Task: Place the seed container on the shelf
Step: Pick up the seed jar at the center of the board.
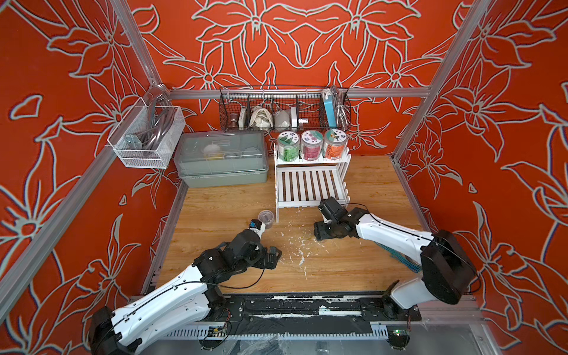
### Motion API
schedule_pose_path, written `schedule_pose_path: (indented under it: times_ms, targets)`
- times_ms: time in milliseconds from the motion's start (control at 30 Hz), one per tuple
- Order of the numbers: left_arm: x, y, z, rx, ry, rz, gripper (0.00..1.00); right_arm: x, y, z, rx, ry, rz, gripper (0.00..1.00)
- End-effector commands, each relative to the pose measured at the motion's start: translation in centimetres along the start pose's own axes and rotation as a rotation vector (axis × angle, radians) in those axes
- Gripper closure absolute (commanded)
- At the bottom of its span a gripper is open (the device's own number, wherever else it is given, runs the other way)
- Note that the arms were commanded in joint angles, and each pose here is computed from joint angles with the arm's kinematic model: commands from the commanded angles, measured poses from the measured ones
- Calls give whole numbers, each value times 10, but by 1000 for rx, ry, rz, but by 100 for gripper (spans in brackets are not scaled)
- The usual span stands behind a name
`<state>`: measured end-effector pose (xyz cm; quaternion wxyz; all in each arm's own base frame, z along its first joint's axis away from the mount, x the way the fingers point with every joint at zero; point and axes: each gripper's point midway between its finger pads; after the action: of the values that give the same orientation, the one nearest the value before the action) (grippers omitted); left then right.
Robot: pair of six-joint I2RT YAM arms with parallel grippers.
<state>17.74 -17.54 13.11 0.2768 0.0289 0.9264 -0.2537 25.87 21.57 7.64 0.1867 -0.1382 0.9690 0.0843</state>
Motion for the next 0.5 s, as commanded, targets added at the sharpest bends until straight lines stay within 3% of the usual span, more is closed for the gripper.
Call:
schedule_pose_path:
  times_ms: [0,233,467]
  targets:
    - [1,0,1,7,3,20,1,-4,2,-22,-14,-24,-16,36]
    - [-7,-16,0,81,-24,83,1,1,3,-71,-62,-40,-66,36]
    - [-32,-74,-21,350,-126,225,1,2,23,-130,-214,-70,-115,36]
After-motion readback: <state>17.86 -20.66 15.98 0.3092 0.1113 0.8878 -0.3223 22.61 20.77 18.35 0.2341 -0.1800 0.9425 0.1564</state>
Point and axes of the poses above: each gripper's point midway between its finger pads, its own z axis out along the fingers, its own y axis along the line the jaws close on, x = y × z, and after that the axes turned 3 degrees about -z, right-handed
